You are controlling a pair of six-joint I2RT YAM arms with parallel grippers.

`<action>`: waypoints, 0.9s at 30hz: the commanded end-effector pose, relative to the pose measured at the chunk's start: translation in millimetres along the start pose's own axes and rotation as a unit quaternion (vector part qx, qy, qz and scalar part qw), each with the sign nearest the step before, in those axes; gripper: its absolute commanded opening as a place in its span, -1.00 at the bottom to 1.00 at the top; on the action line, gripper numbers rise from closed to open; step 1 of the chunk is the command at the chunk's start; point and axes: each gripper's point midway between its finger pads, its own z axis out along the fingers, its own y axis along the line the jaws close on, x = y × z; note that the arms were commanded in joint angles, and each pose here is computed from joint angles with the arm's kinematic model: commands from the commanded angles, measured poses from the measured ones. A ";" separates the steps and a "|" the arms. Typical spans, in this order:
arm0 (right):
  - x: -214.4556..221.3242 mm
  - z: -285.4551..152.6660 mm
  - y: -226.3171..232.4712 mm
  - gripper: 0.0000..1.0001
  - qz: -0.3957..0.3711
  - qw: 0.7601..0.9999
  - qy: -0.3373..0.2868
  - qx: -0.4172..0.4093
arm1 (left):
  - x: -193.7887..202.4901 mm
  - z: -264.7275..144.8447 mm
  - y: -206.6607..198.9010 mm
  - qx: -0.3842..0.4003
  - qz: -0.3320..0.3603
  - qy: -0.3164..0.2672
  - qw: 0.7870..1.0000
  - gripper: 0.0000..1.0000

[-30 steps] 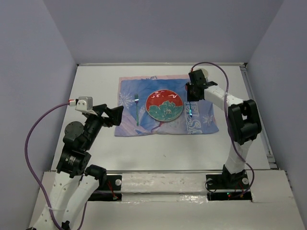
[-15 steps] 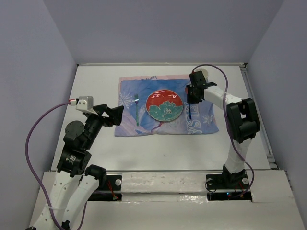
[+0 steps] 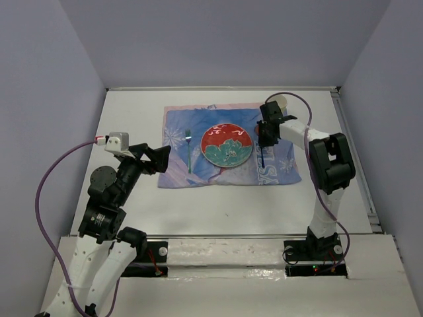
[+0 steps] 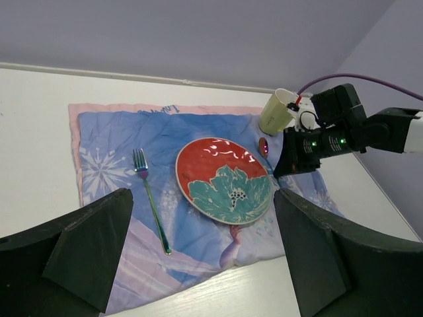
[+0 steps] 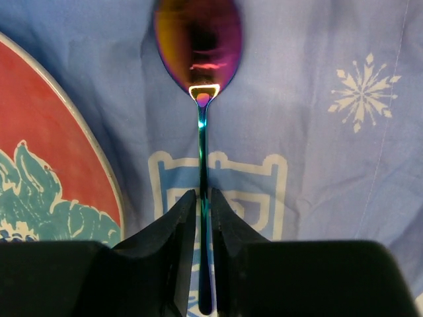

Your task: Set the dinner table for one person

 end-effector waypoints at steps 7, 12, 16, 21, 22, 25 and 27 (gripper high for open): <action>-35.0 -27.1 3.3 -0.20 0.014 0.998 -0.061 -0.009 | -6.7 4.6 -3.2 0.011 0.004 -0.015 1.000 0.98; -57.3 -80.0 22.8 -0.16 0.024 0.989 -0.123 -0.079 | -7.0 5.7 -0.4 0.005 0.004 -0.015 1.000 0.98; -71.5 -181.9 53.9 -0.08 0.017 0.936 -0.266 -0.229 | -7.0 7.0 4.8 -0.006 0.004 -0.016 1.000 0.98; -51.3 -278.7 47.5 0.21 0.011 0.876 -0.383 -0.293 | -9.8 5.7 7.6 -0.014 0.005 -0.026 1.000 0.98; -47.0 -292.1 44.7 0.35 0.012 0.868 -0.398 -0.297 | -11.1 5.6 6.6 -0.011 0.006 -0.029 0.999 0.98; -27.1 -336.2 32.1 0.99 0.038 0.834 -0.449 -0.317 | -15.8 2.6 6.4 -0.011 0.010 -0.039 0.999 0.98; -6.8 -360.9 28.1 0.99 0.041 0.805 -0.481 -0.345 | -15.7 0.3 3.0 -0.001 0.011 -0.040 0.999 0.98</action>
